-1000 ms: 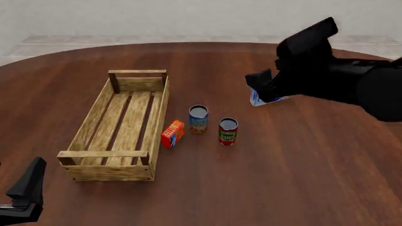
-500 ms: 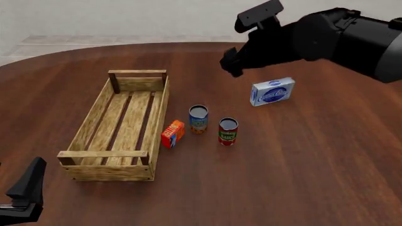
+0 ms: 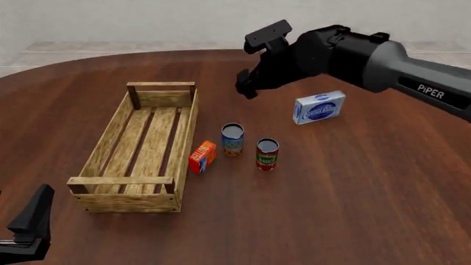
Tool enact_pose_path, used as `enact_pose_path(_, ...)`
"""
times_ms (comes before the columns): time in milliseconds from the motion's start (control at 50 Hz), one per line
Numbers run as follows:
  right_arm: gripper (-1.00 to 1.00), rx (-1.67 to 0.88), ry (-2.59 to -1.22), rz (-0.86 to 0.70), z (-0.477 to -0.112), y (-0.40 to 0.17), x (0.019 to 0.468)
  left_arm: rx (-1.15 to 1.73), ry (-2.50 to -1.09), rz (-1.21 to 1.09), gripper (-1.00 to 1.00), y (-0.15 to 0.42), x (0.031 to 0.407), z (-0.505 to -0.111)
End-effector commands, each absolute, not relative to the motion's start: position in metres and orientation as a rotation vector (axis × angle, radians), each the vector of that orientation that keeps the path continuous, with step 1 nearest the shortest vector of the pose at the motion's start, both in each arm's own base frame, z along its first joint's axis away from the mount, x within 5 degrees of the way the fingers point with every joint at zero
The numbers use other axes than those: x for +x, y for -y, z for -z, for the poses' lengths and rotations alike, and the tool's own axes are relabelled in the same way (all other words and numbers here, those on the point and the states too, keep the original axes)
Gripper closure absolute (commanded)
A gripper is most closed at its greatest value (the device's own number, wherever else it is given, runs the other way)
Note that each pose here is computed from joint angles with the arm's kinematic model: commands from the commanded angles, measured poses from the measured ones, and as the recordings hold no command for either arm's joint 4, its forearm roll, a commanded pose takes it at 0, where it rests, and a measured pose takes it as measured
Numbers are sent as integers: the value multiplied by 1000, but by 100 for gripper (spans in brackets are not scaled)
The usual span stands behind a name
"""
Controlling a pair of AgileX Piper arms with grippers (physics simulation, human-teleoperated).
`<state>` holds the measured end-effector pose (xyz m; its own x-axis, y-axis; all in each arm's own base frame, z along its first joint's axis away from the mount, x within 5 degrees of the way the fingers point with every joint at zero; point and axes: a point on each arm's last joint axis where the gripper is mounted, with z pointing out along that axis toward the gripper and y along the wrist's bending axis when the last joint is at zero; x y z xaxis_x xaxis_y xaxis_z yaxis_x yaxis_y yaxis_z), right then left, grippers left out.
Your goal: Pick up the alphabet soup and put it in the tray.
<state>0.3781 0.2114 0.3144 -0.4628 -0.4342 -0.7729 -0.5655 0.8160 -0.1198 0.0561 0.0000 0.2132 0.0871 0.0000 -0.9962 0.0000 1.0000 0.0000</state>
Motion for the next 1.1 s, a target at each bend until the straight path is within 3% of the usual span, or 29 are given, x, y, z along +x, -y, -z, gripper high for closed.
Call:
enact_pose_path(20, -100, -756, -2173, -195, -279, -227, 393, 0, -1484, 0, -100, 0, 56, -213)
enact_pose_path(320, -100, -781, -2214, -168, -247, -226, 405, 0, -1484, 0, -100, 0, 56, -213)
enact_pose_path(720, -100, -799, -2212, -215, -244, -244, 385, 0, -1484, 0, -100, 0, 56, -213)
enact_pose_path(1100, -100, -796, -2236, -216, -224, -250, 395, 0, -1484, 0, -100, 0, 56, -213)
